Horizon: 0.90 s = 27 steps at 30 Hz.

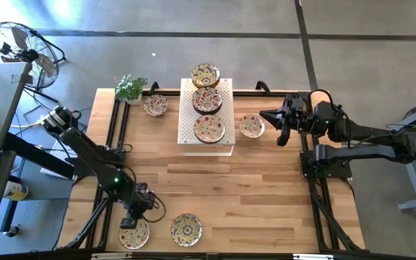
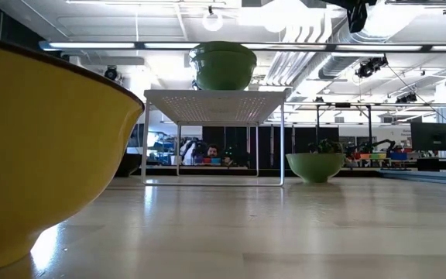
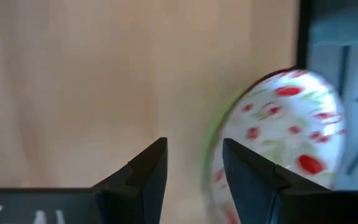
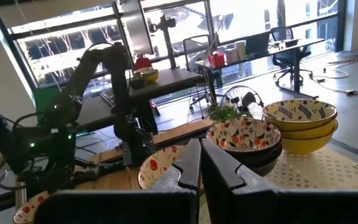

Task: Pick & Place Mini bowls
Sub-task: Stack the red patterned bowl on top of the red patterned bowl

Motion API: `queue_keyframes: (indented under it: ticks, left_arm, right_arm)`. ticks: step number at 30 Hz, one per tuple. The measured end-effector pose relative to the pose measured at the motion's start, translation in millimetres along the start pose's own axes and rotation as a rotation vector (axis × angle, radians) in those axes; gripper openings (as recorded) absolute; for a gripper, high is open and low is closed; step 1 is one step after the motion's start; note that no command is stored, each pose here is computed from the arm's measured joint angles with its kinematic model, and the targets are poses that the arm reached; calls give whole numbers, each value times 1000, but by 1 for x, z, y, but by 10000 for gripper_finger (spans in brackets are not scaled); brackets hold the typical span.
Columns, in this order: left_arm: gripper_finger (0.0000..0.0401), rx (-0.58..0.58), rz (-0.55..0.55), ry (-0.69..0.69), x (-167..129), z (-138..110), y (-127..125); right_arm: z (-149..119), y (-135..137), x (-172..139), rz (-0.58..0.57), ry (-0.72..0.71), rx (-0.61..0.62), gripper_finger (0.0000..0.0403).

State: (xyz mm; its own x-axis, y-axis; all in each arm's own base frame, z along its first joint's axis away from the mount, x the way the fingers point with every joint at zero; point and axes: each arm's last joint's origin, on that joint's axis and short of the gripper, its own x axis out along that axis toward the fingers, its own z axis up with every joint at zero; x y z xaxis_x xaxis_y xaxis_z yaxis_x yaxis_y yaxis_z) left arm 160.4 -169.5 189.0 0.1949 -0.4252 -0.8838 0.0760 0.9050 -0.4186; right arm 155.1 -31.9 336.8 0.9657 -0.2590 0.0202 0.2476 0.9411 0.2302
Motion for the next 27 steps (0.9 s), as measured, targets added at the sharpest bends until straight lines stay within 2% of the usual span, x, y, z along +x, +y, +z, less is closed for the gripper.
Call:
queue_keyframes:
  ticks: [5,10,13,18,23,27]
  left_arm:
    - [152,18,-77,-18,15,9,-7]
    - [141,12,-59,8,26,10,-6]
    - [111,23,-66,31,28,9,-5]
    - [19,73,-102,76,27,7,-6]
    - [16,38,-121,122,18,4,-3]
    - [8,-36,-124,80,-4,6,5]
  right_arm:
    - [1,0,0,1,-4,7,1]
    - [1,0,0,1,-4,7,2]
    - [1,0,0,1,-4,8,1]
    - [1,0,0,1,-4,8,2]
    - [1,0,0,2,-4,5,1]
    - [1,0,0,10,-2,5,1]
